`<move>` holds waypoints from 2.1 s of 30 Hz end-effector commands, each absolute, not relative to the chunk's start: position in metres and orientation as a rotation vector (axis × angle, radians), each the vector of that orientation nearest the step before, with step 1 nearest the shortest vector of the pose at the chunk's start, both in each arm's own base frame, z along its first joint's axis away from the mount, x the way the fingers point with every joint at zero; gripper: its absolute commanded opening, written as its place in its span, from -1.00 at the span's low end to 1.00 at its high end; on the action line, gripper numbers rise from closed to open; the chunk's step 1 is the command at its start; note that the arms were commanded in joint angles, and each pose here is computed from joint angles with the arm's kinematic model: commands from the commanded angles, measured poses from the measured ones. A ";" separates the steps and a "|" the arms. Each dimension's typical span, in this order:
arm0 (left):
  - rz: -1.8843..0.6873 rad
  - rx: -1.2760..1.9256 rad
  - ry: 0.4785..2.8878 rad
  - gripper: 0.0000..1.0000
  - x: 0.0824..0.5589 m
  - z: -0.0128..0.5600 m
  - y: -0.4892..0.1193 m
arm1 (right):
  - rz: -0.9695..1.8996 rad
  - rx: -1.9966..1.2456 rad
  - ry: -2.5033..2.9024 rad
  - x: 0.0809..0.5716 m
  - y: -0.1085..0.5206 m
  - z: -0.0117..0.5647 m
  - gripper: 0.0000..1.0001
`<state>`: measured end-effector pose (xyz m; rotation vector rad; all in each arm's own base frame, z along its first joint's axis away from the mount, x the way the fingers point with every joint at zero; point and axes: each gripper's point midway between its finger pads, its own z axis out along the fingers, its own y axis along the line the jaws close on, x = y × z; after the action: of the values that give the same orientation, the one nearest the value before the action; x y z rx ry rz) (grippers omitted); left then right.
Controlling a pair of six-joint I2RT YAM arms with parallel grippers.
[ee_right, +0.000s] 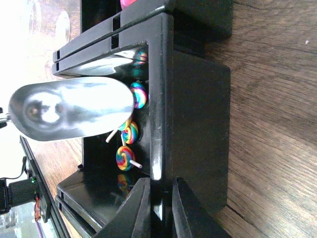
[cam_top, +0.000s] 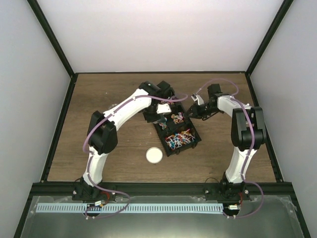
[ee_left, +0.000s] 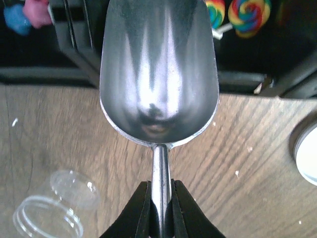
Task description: Pack the candies
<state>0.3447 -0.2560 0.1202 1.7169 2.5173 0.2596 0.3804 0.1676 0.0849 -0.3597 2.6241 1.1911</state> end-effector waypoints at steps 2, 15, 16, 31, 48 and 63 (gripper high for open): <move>0.360 1.701 2.489 -0.92 0.338 0.148 -0.237 | 1.239 -0.356 2.542 0.377 0.180 0.117 -0.99; 0.310 1.796 2.456 -0.92 0.340 0.126 -0.268 | 1.244 -0.384 2.485 0.378 0.186 0.129 -0.99; 0.291 1.785 2.462 -0.92 0.342 0.125 -0.272 | 1.250 -0.386 2.482 0.377 0.186 0.129 -0.99; 0.124 1.788 2.485 -0.92 0.336 0.066 -0.290 | 1.290 -0.470 2.412 0.370 0.192 0.139 -0.99; -0.344 1.643 2.243 -0.92 0.338 0.058 -0.348 | 1.316 -0.476 2.403 0.370 0.194 0.135 -0.99; -0.695 1.312 2.185 -0.92 0.357 0.079 -0.331 | 1.276 -0.431 2.436 0.377 0.181 0.121 -0.99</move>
<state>0.3507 -0.3070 0.0596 1.3473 2.3012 -0.5655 0.3712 0.1675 0.0859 -0.3302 2.5912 1.1721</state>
